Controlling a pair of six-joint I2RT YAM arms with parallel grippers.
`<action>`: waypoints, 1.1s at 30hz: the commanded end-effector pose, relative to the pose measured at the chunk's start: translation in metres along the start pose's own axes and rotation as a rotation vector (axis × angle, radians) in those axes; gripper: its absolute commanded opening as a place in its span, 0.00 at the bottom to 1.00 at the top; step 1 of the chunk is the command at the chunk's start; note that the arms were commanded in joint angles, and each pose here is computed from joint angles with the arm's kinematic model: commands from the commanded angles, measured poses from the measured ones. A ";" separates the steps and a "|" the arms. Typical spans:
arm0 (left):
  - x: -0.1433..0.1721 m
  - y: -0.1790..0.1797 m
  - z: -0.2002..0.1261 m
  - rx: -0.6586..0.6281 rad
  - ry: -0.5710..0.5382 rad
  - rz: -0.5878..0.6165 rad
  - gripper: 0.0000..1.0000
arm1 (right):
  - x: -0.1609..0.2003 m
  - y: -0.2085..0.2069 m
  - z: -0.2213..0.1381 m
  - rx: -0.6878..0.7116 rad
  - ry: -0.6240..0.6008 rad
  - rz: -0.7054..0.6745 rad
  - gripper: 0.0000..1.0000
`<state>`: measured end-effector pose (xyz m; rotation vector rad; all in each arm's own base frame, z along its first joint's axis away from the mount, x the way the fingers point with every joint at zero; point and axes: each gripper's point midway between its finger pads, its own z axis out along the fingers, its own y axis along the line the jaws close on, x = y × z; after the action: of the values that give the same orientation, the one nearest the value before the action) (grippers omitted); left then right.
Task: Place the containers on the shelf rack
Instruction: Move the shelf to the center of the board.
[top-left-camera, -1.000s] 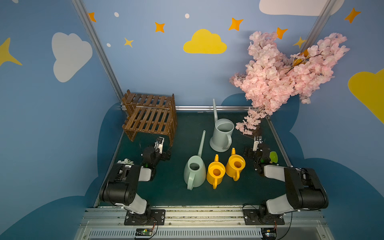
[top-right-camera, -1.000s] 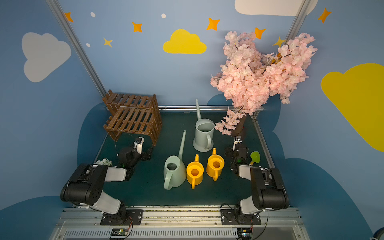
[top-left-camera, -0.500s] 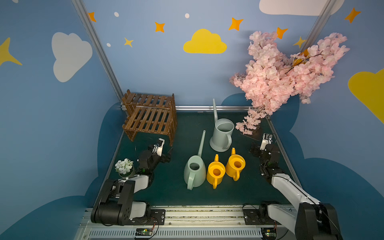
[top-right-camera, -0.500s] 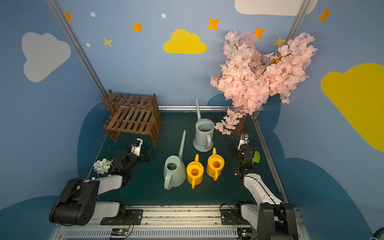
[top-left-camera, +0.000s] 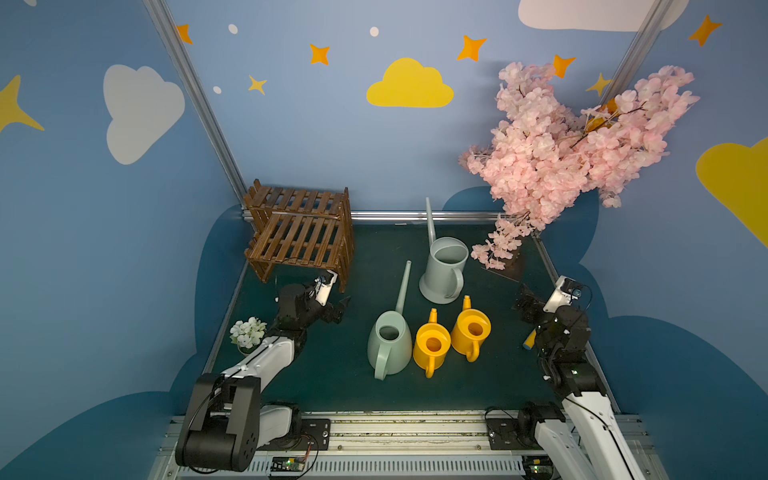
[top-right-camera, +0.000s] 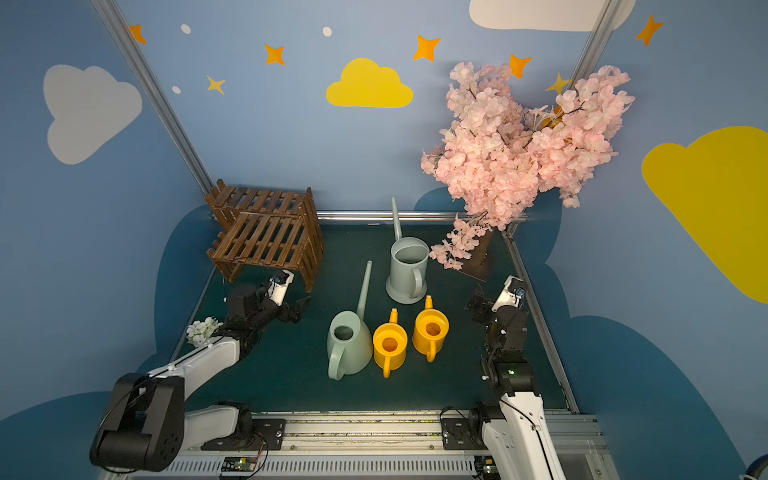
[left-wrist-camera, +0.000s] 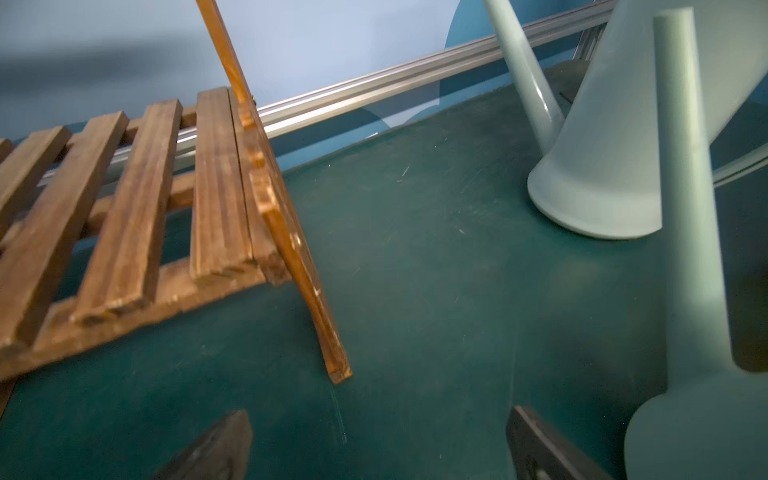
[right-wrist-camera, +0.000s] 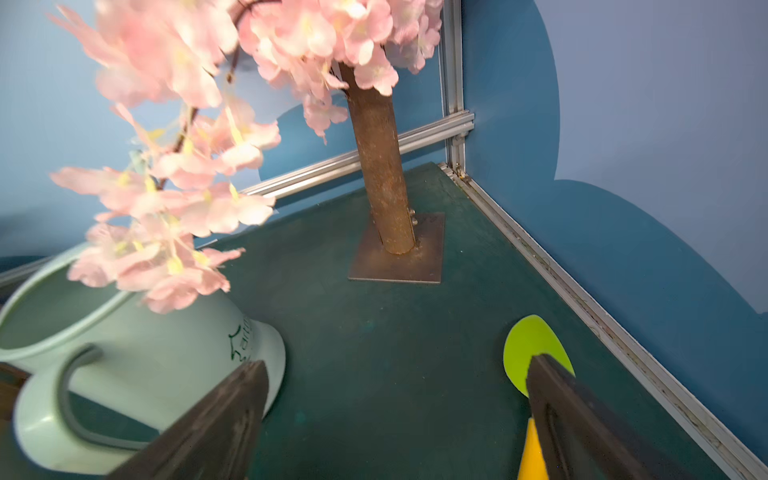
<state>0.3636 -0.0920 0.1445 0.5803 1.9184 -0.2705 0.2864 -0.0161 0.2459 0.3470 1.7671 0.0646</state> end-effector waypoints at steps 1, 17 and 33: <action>0.003 -0.021 -0.012 0.147 0.148 -0.005 1.00 | -0.021 0.015 -0.012 -0.054 0.024 0.040 0.98; -0.039 0.041 -0.110 -0.008 0.508 -0.154 1.00 | -0.074 0.201 -0.036 -0.366 0.200 -0.241 0.82; -0.049 0.247 -0.104 -0.272 0.493 -0.406 0.89 | 0.078 0.505 -0.022 -0.700 0.453 -0.449 0.89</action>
<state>0.4199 0.1399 0.2470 0.0826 2.5064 -0.1552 0.3530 0.4824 0.2848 -0.6248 2.0812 0.4179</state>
